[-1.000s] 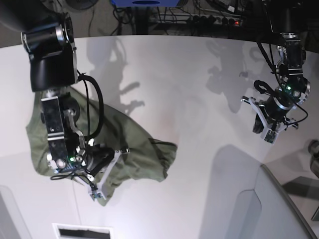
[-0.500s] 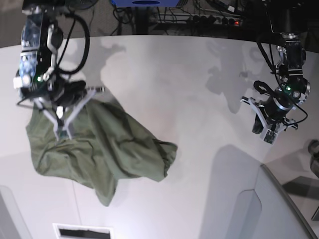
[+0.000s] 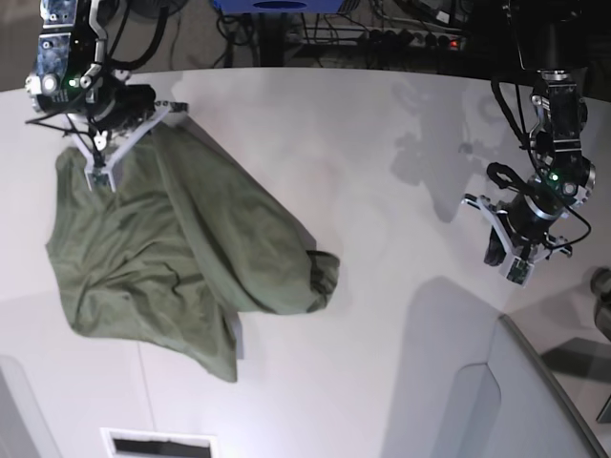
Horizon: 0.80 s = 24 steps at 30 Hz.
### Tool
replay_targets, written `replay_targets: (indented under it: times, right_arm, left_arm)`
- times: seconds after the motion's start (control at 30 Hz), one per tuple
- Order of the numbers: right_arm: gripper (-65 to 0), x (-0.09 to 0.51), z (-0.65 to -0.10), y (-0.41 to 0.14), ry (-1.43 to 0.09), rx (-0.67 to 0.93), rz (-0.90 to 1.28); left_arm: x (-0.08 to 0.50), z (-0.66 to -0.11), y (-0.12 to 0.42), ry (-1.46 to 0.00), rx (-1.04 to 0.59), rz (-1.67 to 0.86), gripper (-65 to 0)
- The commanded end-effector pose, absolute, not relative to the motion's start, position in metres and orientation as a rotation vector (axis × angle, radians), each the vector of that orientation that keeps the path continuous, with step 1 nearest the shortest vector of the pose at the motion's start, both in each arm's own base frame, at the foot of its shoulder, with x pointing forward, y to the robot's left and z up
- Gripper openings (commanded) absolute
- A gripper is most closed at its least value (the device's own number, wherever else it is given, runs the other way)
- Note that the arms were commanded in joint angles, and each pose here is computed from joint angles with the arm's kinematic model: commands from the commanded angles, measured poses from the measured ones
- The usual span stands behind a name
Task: Layout the t-shirt on the table in an organized manner, then fold the t-shirt properly
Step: 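Lift the shirt with the right gripper and shake it open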
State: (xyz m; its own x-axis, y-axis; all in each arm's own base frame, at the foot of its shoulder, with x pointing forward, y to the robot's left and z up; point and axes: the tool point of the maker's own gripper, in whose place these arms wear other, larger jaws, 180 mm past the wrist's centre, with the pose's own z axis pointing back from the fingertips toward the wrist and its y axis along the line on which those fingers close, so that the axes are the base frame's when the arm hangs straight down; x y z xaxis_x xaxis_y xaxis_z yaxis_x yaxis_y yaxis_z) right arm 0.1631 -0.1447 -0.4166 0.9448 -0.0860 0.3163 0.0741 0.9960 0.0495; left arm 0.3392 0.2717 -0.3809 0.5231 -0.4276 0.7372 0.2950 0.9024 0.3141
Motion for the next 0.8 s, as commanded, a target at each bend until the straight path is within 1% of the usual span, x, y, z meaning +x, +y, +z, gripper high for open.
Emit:
replay_targets:
  times: [0.0, 0.07, 0.13, 0.27, 0.3, 0.4, 0.47, 0.53, 0.63, 0.7, 0.77]
  right_arm:
    - [-64.2, 0.168, -0.412, -0.143, -0.35, 0.043, -0.092]
    - [-62.4, 0.169, -0.411, -0.141, -0.348, 0.052, -0.106]
    - [-55.8, 0.17, -0.411, -0.139, -0.349, 0.055, -0.11]
    - [-32.1, 0.177, -0.405, -0.131, -0.382, 0.073, -0.109]
    - [-29.1, 0.182, -0.401, -0.132, -0.405, 0.071, -0.108]
    - [-28.8, 0.202, -0.39, -0.132, -0.49, 0.069, -0.108]
    - [-28.8, 0.221, -0.38, -0.128, -0.545, 0.079, -0.09]
    - [-28.8, 0.249, -0.364, -0.114, -0.613, 0.097, -0.018]
    - [-28.8, 0.298, -0.34, -0.092, -0.703, 0.104, 0.125]
    - [-28.7, 0.325, -0.341, -0.082, -0.701, 0.114, 0.176]
    - [-28.7, 0.348, -0.352, -0.08, -0.664, 0.126, 0.2]
  left_arm:
    - [0.351, -0.363, 0.277, -0.978, 0.18, -0.438, -64.3]
    - [0.352, -0.361, 0.278, -0.983, 0.182, -0.436, -64.3]
    - [0.353, -0.359, 0.279, -0.987, 0.186, -0.433, -64.3]
    - [0.354, -0.354, 0.29, -0.984, 0.212, -0.444, -64.3]
    - [0.354, -0.353, 0.293, -0.983, 0.219, -0.446, -64.3]
    - [0.349, -0.348, 0.311, -0.976, 0.25, -0.43, -64.3]
    - [0.346, -0.339, 0.328, -1.01, 0.241, -0.345, -64.3]
    - [0.337, -0.338, 0.345, -1.024, 0.196, -0.265, -64.3]
    - [0.323, -0.346, 0.358, -1.008, 0.136, -0.216, -64.3]
    - [0.313, -0.352, 0.363, -0.985, 0.14, -0.215, -64.3]
    - [0.304, -0.359, 0.364, -0.962, 0.136, -0.215, -64.3]
